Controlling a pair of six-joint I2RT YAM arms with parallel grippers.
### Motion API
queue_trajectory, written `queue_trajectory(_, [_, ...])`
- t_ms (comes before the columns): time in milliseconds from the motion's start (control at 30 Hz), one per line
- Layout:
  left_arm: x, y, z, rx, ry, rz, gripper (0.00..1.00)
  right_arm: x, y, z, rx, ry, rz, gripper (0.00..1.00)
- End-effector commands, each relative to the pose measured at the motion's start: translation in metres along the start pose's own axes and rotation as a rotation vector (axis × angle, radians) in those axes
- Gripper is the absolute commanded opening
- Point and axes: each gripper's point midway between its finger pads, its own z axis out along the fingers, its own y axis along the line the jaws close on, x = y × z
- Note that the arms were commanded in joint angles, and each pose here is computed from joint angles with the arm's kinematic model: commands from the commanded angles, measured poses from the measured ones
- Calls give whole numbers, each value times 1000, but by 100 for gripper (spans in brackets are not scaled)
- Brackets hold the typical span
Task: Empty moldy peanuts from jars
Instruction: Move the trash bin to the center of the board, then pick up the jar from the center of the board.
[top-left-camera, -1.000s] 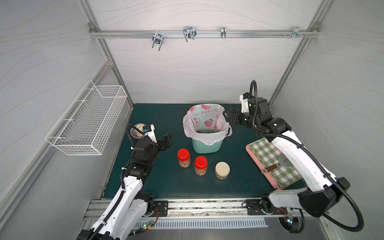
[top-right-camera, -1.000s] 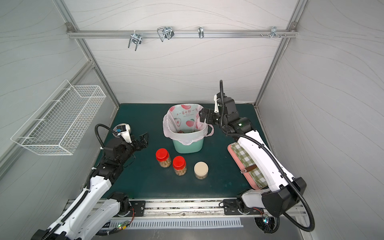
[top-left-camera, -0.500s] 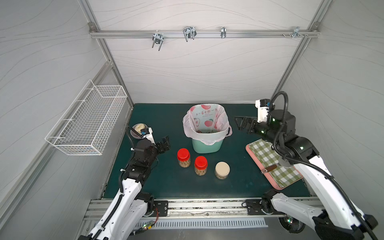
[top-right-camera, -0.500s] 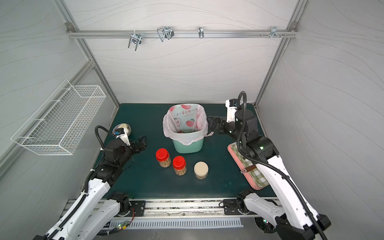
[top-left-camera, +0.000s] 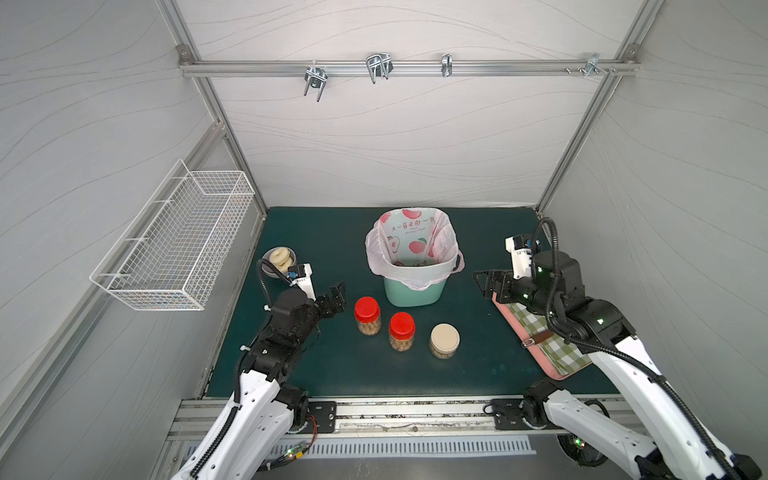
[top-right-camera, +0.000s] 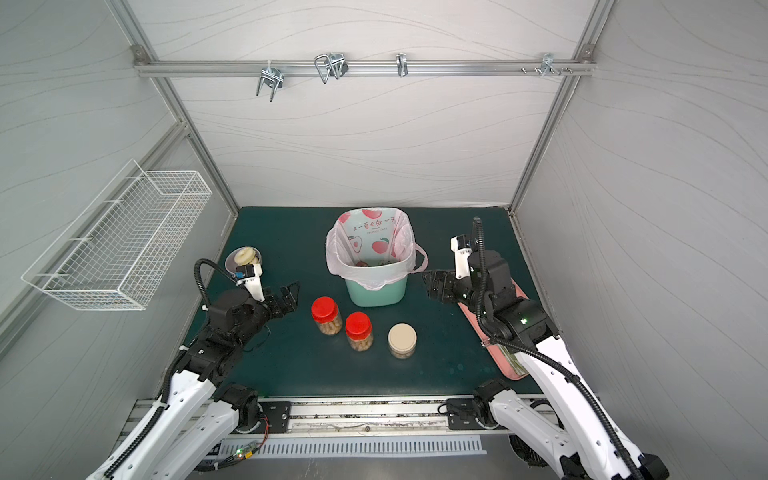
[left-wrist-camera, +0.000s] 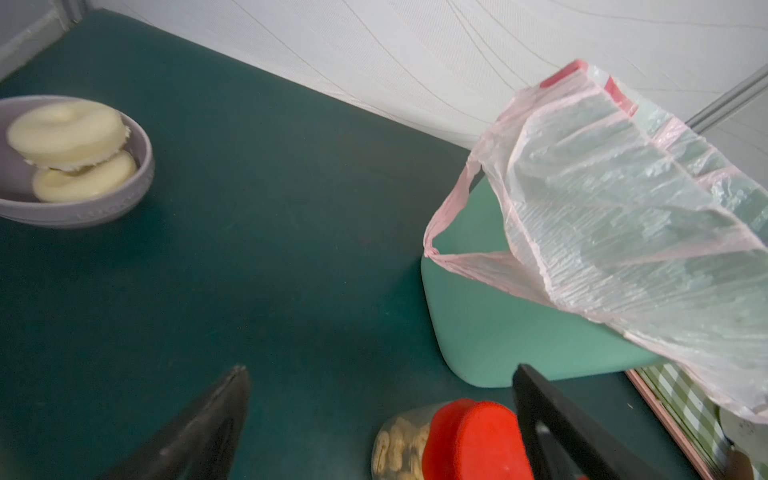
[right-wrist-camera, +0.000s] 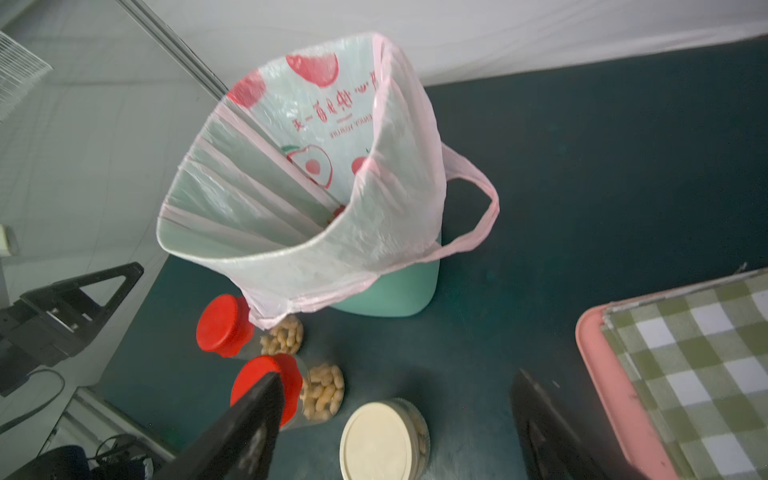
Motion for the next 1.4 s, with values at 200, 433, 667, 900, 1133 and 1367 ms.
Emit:
queue_trajectory(200, [10, -7, 1, 60, 15, -31, 100, 81, -3, 28, 9, 278, -60, 86])
queue_trajectory(433, [10, -4, -3, 57, -17, -44, 100, 109, 7, 49, 65, 414, -147, 98])
queue_trajectory(667, [11, 1, 0, 20, -1, -56, 100, 135, 13, 67, 90, 485, -200, 99])
queue_trajectory(900, [12, 1, 4, 13, 20, -52, 99, 153, 21, 81, 115, 519, -252, 96])
queue_trajectory(1133, [10, 3, -3, 18, -15, -58, 99, 173, 26, 89, 163, 559, -305, 97])
queue_trajectory(1367, [10, 2, -2, 21, -10, -55, 98, 189, 18, 101, 206, 582, -290, 96])
